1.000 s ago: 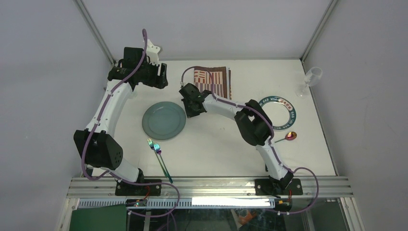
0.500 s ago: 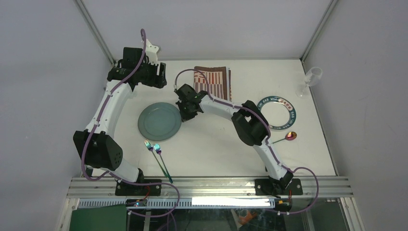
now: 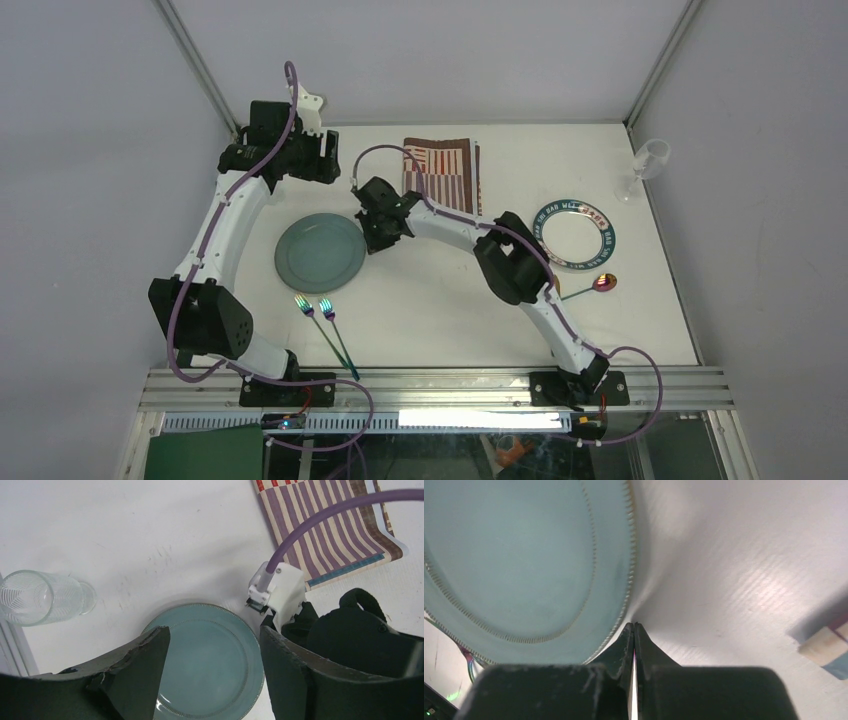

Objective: Set the dinner table for one person
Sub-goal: Adjust the plate at the center of the board.

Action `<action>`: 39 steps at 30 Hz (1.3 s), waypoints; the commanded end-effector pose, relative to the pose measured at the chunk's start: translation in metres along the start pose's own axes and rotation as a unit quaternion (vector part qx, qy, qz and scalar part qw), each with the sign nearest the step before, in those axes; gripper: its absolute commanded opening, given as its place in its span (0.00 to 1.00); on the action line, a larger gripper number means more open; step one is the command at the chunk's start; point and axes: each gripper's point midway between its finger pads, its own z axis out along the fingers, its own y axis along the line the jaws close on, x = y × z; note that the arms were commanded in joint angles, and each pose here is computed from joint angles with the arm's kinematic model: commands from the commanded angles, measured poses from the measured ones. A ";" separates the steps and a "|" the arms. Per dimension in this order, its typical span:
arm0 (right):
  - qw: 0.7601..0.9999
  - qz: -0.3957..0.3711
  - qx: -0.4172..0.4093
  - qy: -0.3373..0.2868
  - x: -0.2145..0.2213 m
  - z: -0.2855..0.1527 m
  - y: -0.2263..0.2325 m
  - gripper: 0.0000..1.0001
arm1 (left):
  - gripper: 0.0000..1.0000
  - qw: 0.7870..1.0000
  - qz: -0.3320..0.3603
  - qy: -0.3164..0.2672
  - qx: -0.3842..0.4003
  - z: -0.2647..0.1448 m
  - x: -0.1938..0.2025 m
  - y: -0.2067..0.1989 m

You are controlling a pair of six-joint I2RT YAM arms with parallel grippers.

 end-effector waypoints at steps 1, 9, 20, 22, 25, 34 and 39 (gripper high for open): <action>0.997 0.052 0.043 -0.023 -0.018 -0.003 -0.042 0.00 | 0.69 0.999 -0.005 -0.047 -0.008 -0.017 -0.022 0.002; 0.997 0.065 0.027 -0.019 -0.024 0.007 -0.045 0.00 | 0.70 0.999 -0.005 -0.050 -0.011 -0.019 -0.020 0.003; 0.996 0.043 -0.081 0.007 -0.019 0.005 0.004 0.00 | 0.71 0.999 -0.005 -0.049 -0.012 -0.018 -0.020 0.003; 0.995 0.034 -0.093 0.009 -0.017 0.005 0.015 0.00 | 0.72 0.999 -0.004 -0.049 -0.011 -0.019 -0.020 0.003; 0.993 0.020 -0.112 0.017 -0.011 0.005 0.030 0.00 | 0.72 0.999 -0.005 -0.049 -0.010 -0.018 -0.019 0.003; 0.988 -0.012 -0.148 0.051 0.022 0.022 0.080 0.00 | 0.73 0.999 -0.003 -0.050 -0.010 -0.021 -0.018 0.002; 0.985 -0.023 -0.159 0.065 0.040 0.026 0.096 0.00 | 0.74 0.999 -0.003 -0.049 -0.010 -0.020 -0.017 0.002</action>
